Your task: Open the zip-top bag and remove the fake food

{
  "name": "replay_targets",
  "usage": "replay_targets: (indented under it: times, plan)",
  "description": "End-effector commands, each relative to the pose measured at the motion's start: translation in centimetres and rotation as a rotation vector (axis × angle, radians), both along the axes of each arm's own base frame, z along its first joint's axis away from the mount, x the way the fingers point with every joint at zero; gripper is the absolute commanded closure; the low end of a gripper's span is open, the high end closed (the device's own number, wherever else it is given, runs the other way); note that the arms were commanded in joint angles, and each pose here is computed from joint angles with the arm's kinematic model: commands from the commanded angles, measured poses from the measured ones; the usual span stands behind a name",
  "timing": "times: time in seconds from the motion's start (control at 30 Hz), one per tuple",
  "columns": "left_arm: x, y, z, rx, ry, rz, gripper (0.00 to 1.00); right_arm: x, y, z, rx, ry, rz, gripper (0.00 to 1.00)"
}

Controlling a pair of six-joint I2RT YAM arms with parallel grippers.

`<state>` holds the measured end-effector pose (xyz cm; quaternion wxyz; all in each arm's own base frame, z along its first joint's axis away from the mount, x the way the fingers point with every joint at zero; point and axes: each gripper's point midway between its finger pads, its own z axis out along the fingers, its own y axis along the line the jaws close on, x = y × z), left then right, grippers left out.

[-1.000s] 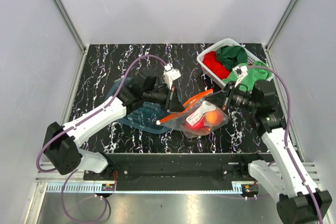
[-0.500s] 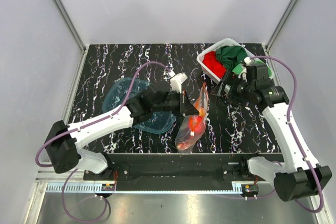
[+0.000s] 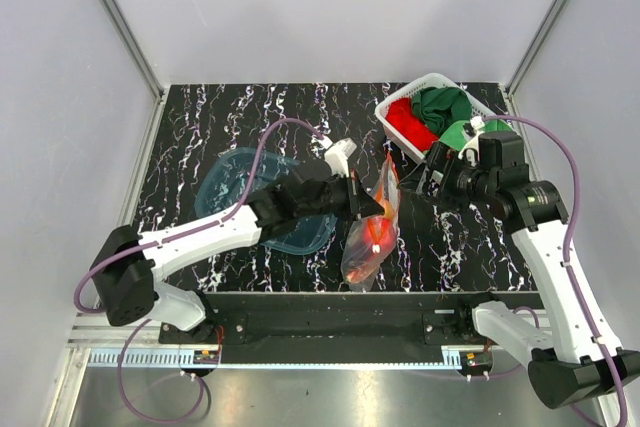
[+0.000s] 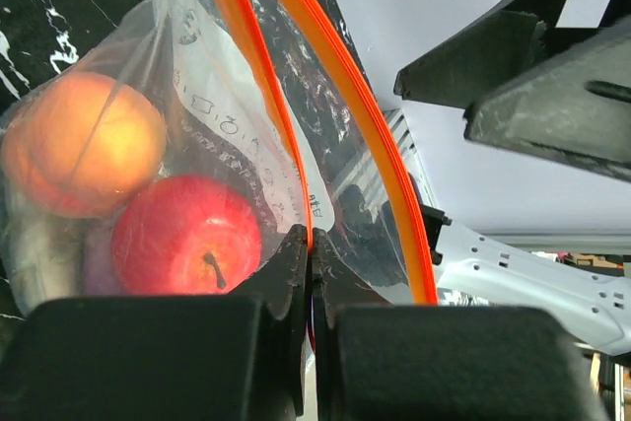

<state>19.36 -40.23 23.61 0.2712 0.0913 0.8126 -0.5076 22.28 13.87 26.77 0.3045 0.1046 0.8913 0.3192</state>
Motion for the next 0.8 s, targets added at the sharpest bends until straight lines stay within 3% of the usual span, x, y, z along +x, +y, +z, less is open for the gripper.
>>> replay_targets:
  times: [0.0, 0.1, 0.23, 0.33, 0.43, 0.47, 0.57, 0.67, 0.77]
  plan:
    - [0.9, -1.4, 3.3, -0.085, -0.066, 0.022, 1.00, 0.1, 1.3, 0.5, 0.044, -0.014, 0.044, 0.01]
    - [0.9, -1.6, 3.5, -0.096, -0.068, 0.025, 1.00, -0.3, 1.6, -0.8, 0.044, 0.019, 0.064, 0.09]
    - [0.9, -1.9, 4.0, -0.105, -0.077, 0.021, 1.00, -1.2, 2.0, -2.9, 0.060, 0.067, 0.081, 0.32]
    - [1.0, -1.8, 4.2, -0.108, -0.078, 0.029, 1.00, -1.6, 1.9, -3.3, 0.069, 0.065, 0.076, 0.34]
    - [1.0, -1.9, 4.2, -0.112, -0.075, 0.029, 1.00, -1.7, 2.2, -3.5, 0.085, 0.066, 0.091, 0.48]
    - [0.9, -2.0, 4.4, -0.118, -0.078, 0.026, 1.00, -1.6, 2.2, -3.5, 0.084, 0.061, 0.089, 0.65]
    - [0.8, -1.6, 4.3, -0.110, -0.088, 0.026, 1.00, -1.1, 1.2, -2.9, 0.025, 0.018, 0.057, 0.92]
    - [1.0, -0.5, 3.2, -0.057, -0.102, 0.053, 1.00, -0.8, -0.3, -2.1, -0.059, -0.023, 0.025, 1.00]
    - [0.8, 0.5, 1.9, 0.006, -0.120, 0.054, 1.00, -0.6, -1.6, -1.3, -0.139, -0.065, 0.009, 1.00]
